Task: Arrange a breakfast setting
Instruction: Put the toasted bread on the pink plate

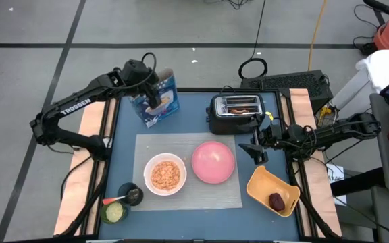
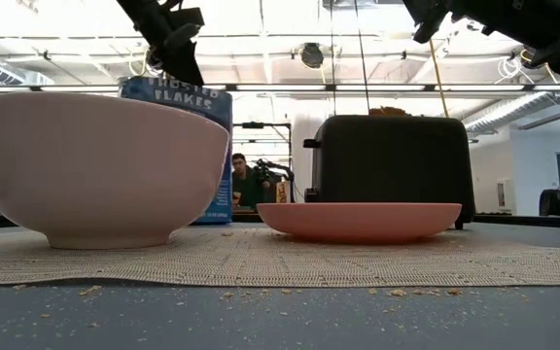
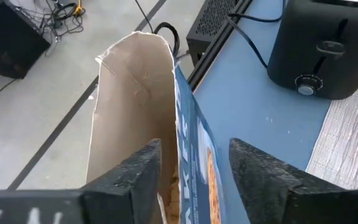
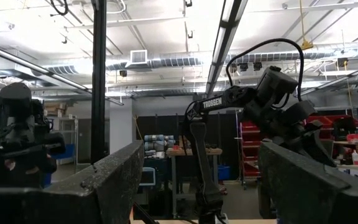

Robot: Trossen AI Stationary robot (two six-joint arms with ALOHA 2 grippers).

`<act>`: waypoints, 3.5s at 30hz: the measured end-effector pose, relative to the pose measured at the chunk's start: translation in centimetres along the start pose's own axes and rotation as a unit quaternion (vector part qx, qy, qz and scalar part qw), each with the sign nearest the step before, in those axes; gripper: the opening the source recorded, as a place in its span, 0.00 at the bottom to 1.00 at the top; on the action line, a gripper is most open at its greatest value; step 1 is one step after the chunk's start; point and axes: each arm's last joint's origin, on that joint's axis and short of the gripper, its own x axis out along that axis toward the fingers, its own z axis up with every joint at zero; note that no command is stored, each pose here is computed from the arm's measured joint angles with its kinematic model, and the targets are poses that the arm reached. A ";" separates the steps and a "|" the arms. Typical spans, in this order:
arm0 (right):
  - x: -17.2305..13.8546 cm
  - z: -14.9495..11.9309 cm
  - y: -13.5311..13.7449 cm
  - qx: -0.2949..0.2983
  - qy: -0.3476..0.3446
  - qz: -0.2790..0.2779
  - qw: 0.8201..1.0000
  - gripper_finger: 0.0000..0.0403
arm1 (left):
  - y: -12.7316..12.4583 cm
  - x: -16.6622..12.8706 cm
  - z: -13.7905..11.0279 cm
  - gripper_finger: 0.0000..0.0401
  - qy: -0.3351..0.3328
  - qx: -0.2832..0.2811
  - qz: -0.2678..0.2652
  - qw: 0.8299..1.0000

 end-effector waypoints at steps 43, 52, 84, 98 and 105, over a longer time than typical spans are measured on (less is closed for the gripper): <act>0.0 -0.3 0.0 0.001 0.014 -0.002 1.000 0.75 | -8.8 -8.8 0.5 0.53 -0.209 0.027 -0.179 0.961; 0.0 -0.4 -0.1 0.002 0.018 -0.008 1.000 0.75 | -13.8 -5.4 -2.8 0.53 -0.266 0.013 -0.239 0.934; 5.7 4.2 -5.5 -0.119 0.406 -0.166 0.891 0.70 | -17.2 -1.2 -10.4 0.53 -0.322 -0.032 -0.280 0.904; 2.6 3.5 -8.9 -0.125 0.526 -0.240 0.806 0.70 | -17.2 -1.2 -10.4 0.53 -0.322 -0.032 -0.280 0.904; 1.8 3.4 -9.4 -0.117 0.552 -0.252 0.786 0.67 | -17.2 -1.2 -10.4 0.53 -0.322 -0.032 -0.280 0.904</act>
